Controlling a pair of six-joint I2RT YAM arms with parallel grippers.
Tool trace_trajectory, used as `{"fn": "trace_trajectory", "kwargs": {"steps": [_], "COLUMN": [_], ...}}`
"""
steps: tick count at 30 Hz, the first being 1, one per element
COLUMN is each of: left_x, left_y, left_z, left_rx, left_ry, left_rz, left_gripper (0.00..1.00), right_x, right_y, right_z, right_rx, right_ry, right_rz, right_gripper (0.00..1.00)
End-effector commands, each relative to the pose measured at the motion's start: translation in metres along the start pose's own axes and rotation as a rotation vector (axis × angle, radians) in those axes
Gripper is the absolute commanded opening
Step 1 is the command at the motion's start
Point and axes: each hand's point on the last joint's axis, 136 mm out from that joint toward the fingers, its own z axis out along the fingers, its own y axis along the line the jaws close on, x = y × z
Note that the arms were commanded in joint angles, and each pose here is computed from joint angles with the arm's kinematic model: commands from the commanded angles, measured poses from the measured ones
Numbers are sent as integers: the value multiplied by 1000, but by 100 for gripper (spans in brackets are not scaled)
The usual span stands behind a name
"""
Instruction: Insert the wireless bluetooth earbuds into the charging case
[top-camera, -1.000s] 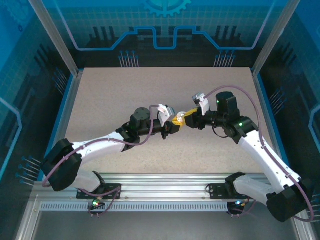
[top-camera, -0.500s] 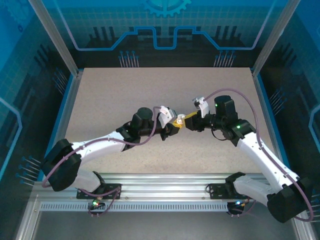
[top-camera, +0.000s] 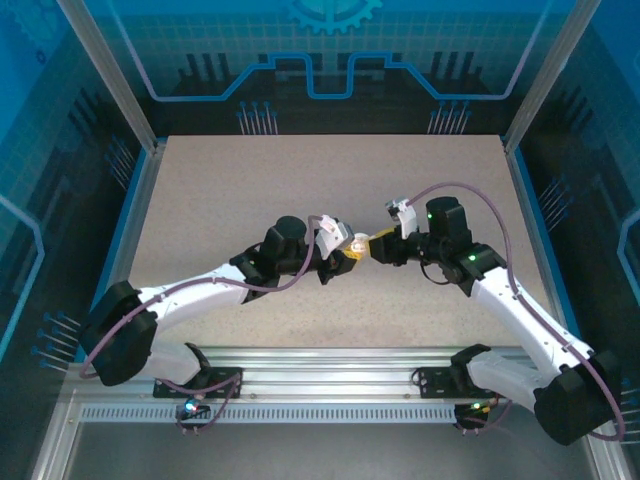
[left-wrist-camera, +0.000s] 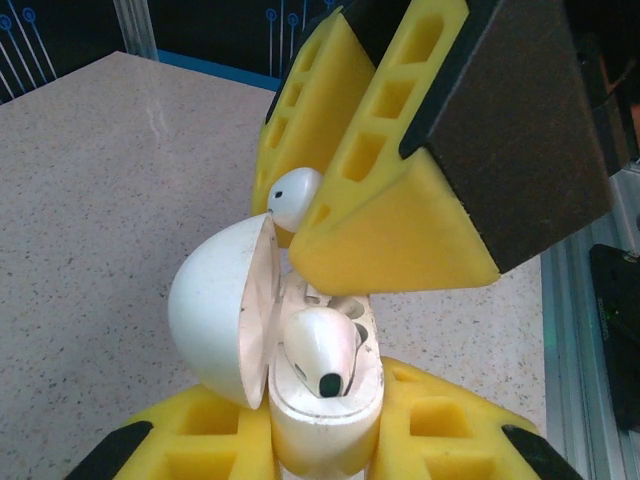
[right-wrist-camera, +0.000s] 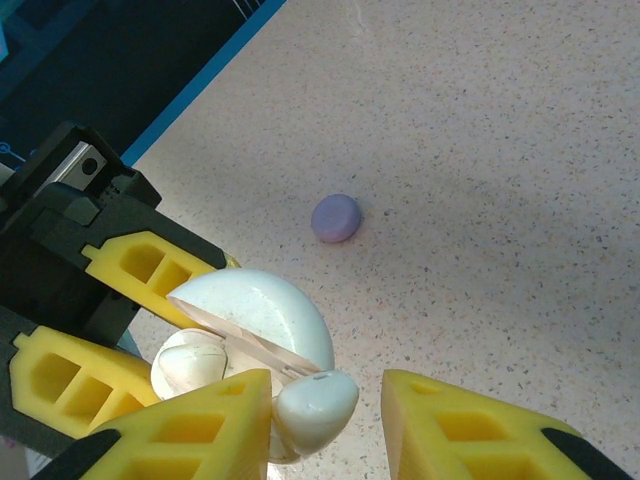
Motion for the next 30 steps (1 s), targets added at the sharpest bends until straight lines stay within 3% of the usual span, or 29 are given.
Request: {"fn": "trace_trajectory", "kwargs": {"steps": [1, 21, 30], "left_x": [-24, 36, 48], "left_y": [-2, 33, 50], "left_z": [-9, 17, 9], "left_rx": [-24, -170, -247], "left_ry": [-51, 132, 168], "left_rz": [35, -81, -130], "left_gripper": [16, 16, 16], "right_x": [16, 40, 67], "right_y": [-18, -53, -76], "right_z": [7, 35, 28], "right_rx": [57, 75, 216], "right_ry": [35, 36, 151], "right_rz": [45, 153, 269], "right_gripper": [34, 33, 33]}}
